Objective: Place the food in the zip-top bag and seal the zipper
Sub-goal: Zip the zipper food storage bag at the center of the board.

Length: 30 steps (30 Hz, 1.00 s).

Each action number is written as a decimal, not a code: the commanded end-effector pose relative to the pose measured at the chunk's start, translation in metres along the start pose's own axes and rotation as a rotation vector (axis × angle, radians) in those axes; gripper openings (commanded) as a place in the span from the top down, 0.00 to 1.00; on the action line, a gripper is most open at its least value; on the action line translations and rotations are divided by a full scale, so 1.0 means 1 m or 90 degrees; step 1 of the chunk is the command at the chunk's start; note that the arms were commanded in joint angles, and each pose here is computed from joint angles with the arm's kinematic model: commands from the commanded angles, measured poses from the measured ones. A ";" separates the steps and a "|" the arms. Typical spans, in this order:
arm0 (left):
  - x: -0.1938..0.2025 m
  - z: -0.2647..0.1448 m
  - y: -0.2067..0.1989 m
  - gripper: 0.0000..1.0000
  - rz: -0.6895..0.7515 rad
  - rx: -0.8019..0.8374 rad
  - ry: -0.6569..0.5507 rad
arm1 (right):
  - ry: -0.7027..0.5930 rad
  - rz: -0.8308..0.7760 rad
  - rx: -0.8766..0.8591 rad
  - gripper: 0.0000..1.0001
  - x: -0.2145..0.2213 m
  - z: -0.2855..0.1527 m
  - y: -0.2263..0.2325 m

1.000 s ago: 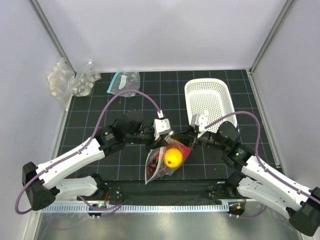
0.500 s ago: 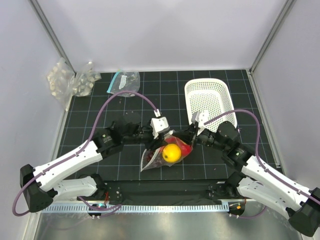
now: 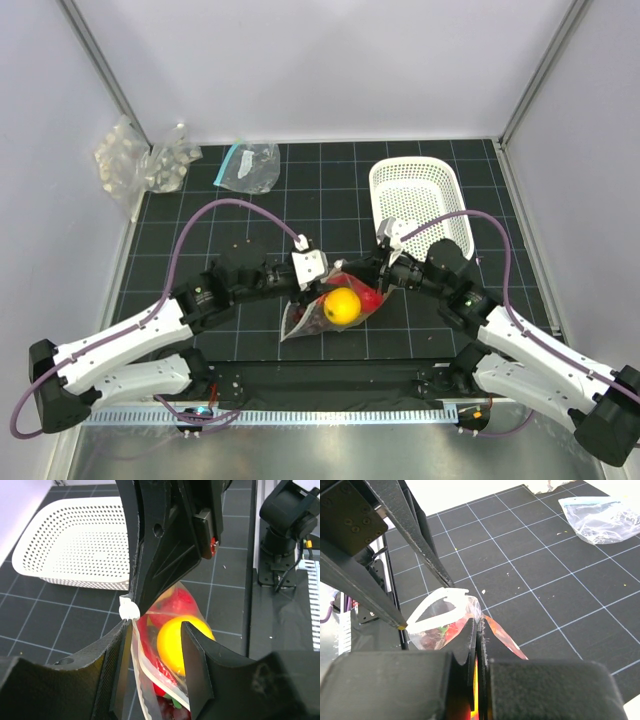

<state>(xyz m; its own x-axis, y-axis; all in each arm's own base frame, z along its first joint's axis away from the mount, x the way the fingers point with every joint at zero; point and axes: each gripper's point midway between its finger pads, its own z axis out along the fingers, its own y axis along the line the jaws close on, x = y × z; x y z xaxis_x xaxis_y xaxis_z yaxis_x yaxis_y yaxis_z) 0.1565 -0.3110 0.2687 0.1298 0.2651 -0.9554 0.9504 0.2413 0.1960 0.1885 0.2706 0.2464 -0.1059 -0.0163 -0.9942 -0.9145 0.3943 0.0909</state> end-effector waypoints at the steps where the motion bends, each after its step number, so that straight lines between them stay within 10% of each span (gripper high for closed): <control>1: -0.025 0.002 0.011 0.53 0.042 -0.030 -0.066 | -0.077 -0.020 -0.005 0.99 -0.045 0.001 0.003; 19: -0.026 0.016 0.031 0.62 0.066 -0.097 -0.079 | -0.084 -0.022 -0.019 0.99 -0.048 0.000 0.007; 30: -0.018 0.016 0.040 0.99 0.064 -0.124 -0.048 | -0.087 -0.025 -0.016 0.99 -0.048 -0.001 0.007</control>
<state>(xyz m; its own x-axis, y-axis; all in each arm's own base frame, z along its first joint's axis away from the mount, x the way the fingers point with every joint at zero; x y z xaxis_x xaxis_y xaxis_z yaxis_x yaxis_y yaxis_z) 0.1911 -0.3232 0.2648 0.2027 0.2674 -0.9420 0.8891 0.3528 0.2915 0.1871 0.2713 0.2471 -0.1221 -0.0078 -0.9925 -0.9142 0.3902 0.1093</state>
